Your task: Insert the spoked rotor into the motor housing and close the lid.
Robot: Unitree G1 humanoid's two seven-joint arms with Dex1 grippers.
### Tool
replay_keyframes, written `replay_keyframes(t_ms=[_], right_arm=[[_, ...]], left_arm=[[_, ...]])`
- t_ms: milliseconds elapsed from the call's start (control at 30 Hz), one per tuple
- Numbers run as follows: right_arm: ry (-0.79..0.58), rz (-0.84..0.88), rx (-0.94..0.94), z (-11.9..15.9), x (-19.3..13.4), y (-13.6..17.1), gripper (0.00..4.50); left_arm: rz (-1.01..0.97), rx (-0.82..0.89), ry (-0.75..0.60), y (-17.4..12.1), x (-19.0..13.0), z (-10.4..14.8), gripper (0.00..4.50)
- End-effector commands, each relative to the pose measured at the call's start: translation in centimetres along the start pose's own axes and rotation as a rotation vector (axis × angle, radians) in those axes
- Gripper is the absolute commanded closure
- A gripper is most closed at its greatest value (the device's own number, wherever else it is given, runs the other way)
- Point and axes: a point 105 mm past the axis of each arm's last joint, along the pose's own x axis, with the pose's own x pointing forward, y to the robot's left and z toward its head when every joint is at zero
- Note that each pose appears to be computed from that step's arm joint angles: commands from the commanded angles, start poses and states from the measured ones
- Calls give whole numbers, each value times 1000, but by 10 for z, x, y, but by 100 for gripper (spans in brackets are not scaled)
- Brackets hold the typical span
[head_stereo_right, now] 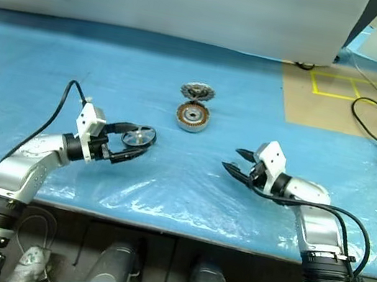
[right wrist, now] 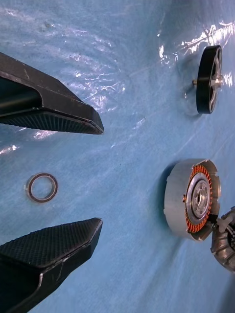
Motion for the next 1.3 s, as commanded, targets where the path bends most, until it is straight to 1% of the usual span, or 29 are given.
replay_keyframes(t_ms=[33, 200, 267, 333, 400, 467, 500, 600, 667, 767, 867, 1000, 1067, 1167, 1300], right_arm=[[-39, -25, -43, 14, -5, -9, 164], [-49, -50, -66, 17, -1, -14, 164], [-57, -44, -65, 17, 2, -12, 164], [-66, -24, -52, 17, 3, -7, 130], [-73, -9, -44, 18, 3, -3, 82], [-82, 2, -38, 19, 3, -2, 19], [-82, 4, -38, 19, 2, -2, 5], [-49, -16, -68, 17, 0, -7, 5], [-37, -23, -54, 16, -1, -10, 5], [-42, -14, -45, 19, -2, -11, 5], [-57, -1, -31, 22, -3, -9, 5], [-32, 14, -27, 16, -5, -5, 5], [-24, 7, -24, 13, -8, -5, 5], [0, -9, -33, 7, -10, -7, 5], [-5, 11, -31, 8, -6, -2, 5]], left_arm=[[21, -2, -52, 5, -1, 12, 0], [41, -29, -91, 8, 5, 17, 0], [41, -41, -115, 9, 6, 21, 0], [45, -32, -117, 12, 5, 22, 0], [42, -44, -130, 13, 4, 23, 0], [36, -35, -134, 12, 3, 25, 0], [31, -37, -137, 12, 3, 25, 0], [40, -31, -125, 13, 2, 23, 0], [59, -15, -100, 17, 2, 19, 0], [15, 32, -49, 11, 3, 11, 0], [-2, 68, -27, 6, 5, 4, 0], [-5, 103, -30, 1, 5, 0, 0], [-4, 92, -60, 1, 6, 3, 0], [-5, 94, -65, 1, 7, 4, 0], [-12, 88, -71, -2, 8, 4, 0]])
